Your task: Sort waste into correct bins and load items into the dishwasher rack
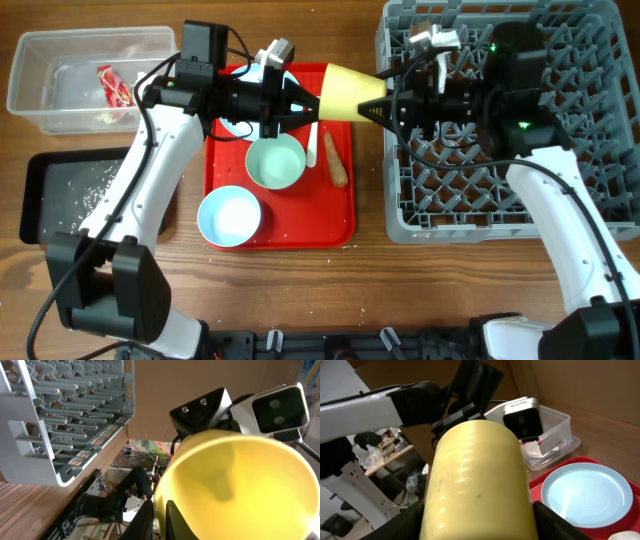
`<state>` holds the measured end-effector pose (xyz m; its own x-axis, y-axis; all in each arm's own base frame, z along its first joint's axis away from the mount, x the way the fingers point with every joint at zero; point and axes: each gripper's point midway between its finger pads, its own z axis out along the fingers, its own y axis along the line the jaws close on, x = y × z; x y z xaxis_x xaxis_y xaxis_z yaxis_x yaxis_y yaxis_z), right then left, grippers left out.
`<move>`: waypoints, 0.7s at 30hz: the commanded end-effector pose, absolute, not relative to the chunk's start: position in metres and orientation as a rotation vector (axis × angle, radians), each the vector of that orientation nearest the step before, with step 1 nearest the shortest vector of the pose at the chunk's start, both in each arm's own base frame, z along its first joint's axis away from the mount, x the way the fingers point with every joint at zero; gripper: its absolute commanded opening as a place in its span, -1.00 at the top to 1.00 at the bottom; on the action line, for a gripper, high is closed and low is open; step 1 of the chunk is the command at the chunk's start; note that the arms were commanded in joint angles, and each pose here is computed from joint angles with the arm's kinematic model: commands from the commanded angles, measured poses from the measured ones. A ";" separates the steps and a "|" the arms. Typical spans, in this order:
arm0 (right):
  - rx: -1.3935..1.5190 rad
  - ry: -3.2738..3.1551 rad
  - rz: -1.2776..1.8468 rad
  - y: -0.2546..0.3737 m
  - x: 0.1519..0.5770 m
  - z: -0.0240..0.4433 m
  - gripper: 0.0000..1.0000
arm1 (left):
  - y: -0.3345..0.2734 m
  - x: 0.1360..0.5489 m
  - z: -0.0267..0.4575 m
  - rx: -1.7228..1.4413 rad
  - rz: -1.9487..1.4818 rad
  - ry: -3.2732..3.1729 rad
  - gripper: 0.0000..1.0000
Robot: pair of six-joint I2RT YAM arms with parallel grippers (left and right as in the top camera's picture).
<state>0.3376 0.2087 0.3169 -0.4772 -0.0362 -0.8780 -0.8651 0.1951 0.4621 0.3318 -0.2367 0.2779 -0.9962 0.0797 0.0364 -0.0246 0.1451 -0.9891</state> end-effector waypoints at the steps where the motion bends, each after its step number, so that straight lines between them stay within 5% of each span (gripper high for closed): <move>1: -0.804 1.727 1.358 0.197 0.349 0.318 0.01 | -0.237 0.328 0.288 -0.089 2.024 -2.315 0.77; 14: -0.642 1.877 1.306 0.163 0.362 0.293 -0.01 | -0.235 0.341 0.273 -0.035 1.958 -2.456 0.62; 21: -0.576 1.979 1.242 0.157 0.365 0.274 -0.54 | -0.208 0.332 0.207 0.098 1.514 -2.772 0.48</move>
<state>0.3575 0.1612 0.2823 -0.6487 0.0171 -0.7608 -0.6966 0.3891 0.6027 0.3336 -0.2272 0.2390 -0.9956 -0.0193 0.0912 -0.0924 0.3330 -0.9384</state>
